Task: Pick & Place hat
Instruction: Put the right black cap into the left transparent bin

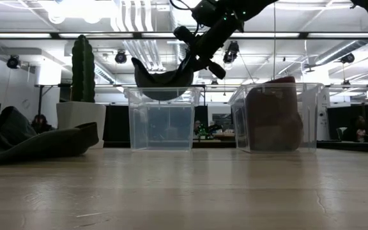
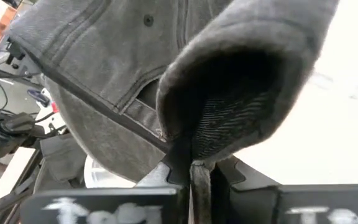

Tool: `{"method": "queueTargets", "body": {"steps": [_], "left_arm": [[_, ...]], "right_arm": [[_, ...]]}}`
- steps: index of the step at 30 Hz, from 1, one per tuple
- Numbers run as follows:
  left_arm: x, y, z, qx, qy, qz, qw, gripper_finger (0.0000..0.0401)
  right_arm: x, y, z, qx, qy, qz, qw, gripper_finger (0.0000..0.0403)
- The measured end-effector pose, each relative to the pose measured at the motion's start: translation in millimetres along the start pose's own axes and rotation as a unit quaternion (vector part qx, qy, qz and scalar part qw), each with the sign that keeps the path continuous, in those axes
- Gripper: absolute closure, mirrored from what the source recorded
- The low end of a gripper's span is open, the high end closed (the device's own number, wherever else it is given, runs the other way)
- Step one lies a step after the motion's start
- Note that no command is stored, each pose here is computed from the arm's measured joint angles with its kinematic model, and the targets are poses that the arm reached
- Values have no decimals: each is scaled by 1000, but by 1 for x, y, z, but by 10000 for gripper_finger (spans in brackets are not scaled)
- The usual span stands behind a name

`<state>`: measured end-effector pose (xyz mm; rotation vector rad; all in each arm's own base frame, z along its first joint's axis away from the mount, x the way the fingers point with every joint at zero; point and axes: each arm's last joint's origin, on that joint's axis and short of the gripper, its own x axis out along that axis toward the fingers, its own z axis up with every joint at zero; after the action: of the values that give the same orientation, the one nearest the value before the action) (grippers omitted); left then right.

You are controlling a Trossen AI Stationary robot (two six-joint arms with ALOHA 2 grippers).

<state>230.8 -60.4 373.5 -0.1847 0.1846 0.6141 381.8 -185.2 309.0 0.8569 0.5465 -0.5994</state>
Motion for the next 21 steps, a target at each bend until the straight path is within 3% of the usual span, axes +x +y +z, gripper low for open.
{"method": "queueTargets", "body": {"steps": [12,21], "left_arm": [[0,0,0,18,0,-1,1000,188],[0,0,0,21,1,-2,1000,188]], "right_arm": [[2,-4,-4,0,14,-11,1000,291],[-11,10,9,-5,-13,12,1000,266]]}}
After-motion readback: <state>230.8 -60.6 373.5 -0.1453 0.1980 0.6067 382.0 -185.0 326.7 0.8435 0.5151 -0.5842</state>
